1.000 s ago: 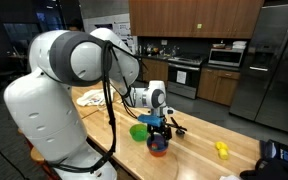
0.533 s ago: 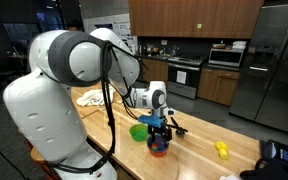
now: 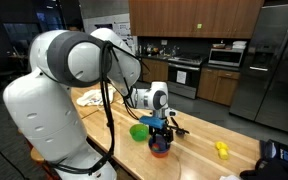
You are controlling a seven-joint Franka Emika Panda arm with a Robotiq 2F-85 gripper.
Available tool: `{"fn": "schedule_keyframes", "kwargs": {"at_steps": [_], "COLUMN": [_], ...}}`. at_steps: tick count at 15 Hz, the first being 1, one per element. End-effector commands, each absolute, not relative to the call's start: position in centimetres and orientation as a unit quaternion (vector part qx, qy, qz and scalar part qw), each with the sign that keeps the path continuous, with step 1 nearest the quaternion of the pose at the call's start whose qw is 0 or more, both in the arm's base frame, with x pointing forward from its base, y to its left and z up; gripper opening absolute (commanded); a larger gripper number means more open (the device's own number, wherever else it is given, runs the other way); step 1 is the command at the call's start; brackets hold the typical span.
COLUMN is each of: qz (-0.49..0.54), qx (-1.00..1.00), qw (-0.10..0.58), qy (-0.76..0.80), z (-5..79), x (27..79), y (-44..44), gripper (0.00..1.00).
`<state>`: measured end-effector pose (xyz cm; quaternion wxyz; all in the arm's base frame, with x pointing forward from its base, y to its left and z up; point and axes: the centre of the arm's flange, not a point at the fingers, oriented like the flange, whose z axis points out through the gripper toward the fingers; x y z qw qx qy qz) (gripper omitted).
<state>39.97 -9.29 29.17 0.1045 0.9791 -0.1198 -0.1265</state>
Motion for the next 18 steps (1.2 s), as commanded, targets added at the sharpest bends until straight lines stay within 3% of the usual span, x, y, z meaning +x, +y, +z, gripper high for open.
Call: {"fn": "schedule_keyframes", "kwargs": {"at_steps": [1, 10, 18], "qz": [-0.120, -0.107, -0.100], "qx": [0.979, 0.970, 0.975], "qw": [0.105, 0.107, 0.118], "qy": [-0.127, -0.189, -0.160], "z": [30.0, 30.3, 29.7], "x": [40.6, 43.9, 42.2], "y": [-10.8, -19.1, -15.2], "gripper": [0.93, 0.95, 0.94]}}
